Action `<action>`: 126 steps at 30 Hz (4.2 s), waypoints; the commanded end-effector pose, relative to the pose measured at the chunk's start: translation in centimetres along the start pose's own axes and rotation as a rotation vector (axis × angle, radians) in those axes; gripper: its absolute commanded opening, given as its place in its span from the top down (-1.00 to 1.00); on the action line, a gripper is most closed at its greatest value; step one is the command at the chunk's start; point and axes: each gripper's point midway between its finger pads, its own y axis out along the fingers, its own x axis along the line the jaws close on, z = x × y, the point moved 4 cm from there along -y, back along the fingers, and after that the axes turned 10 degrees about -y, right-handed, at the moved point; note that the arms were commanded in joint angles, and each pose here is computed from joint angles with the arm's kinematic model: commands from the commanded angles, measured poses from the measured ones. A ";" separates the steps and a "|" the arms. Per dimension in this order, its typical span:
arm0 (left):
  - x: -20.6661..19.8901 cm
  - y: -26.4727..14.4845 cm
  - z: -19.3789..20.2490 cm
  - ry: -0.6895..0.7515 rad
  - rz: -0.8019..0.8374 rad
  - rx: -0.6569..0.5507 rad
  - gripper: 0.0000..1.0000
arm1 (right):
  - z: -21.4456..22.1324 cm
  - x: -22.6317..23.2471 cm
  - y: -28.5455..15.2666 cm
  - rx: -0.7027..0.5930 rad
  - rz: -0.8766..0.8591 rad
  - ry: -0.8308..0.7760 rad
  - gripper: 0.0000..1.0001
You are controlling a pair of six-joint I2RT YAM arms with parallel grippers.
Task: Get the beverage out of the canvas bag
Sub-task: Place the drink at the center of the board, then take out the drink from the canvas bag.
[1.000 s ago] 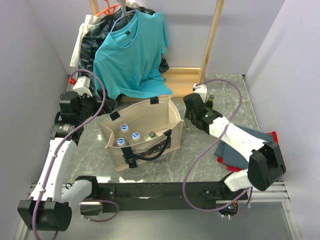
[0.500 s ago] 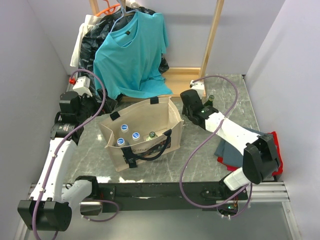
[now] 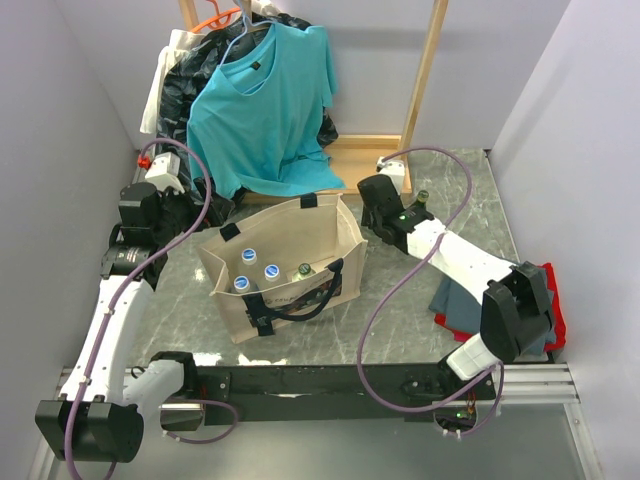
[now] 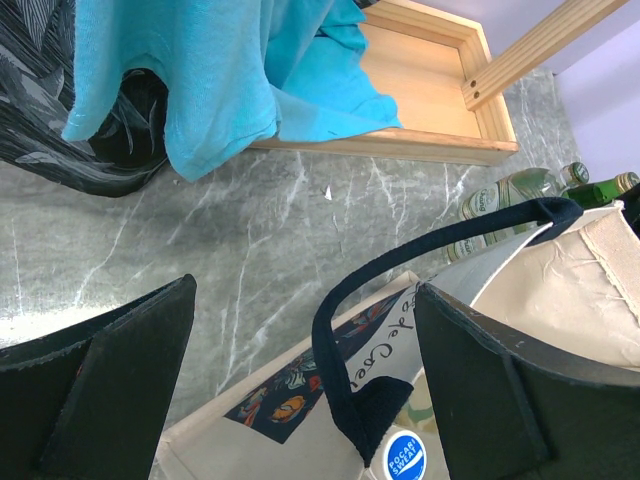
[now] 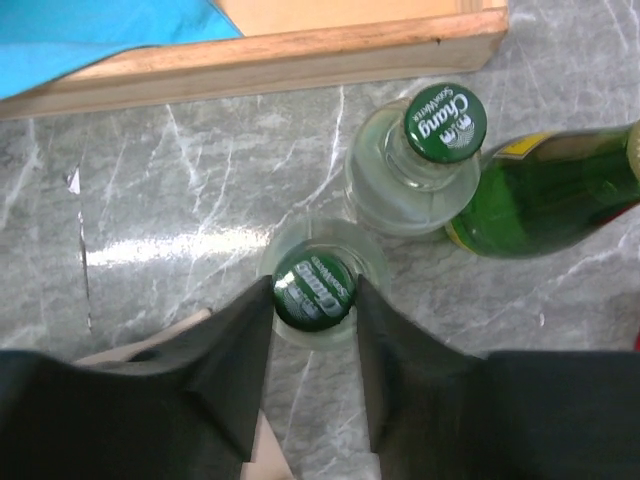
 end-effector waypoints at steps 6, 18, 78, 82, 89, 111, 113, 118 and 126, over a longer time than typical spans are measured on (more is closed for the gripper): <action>0.0 -0.2 -0.4 0.030 0.004 -0.027 -0.93 | -3.7 0.4 -0.3 -0.080 -0.009 0.057 -0.14; -0.1 -0.2 -0.5 0.028 0.008 -0.030 -0.93 | -4.0 0.1 -0.8 -0.092 -0.006 0.064 -0.23; -0.5 -0.3 -1.6 0.044 0.006 -0.066 -0.93 | -12.2 5.7 -20.0 -0.294 -0.482 -0.172 -0.51; -0.4 -0.3 -1.5 0.041 0.005 -0.066 -0.93 | -11.4 7.5 -20.1 -0.242 -0.542 -0.227 -0.53; -0.5 -0.3 -1.4 0.034 0.012 -0.066 -0.93 | -10.2 9.4 -20.3 -0.194 -0.591 -0.268 -0.54; -0.2 -0.3 -0.8 0.029 0.012 -0.057 -0.93 | -5.9 12.7 -19.5 -0.044 -0.650 -0.393 -0.56; -0.1 -0.3 -0.6 0.028 0.015 -0.055 -0.93 | -5.1 13.0 -19.3 -0.023 -0.648 -0.400 -0.56; -0.4 -0.1 -0.9 0.023 0.026 -0.062 -0.93 | -3.0 13.9 -19.5 0.027 -0.674 -0.427 -0.55; -0.6 0.0 -0.8 0.014 0.040 -0.055 -0.93 | -0.5 14.2 -19.4 0.102 -0.670 -0.487 -0.55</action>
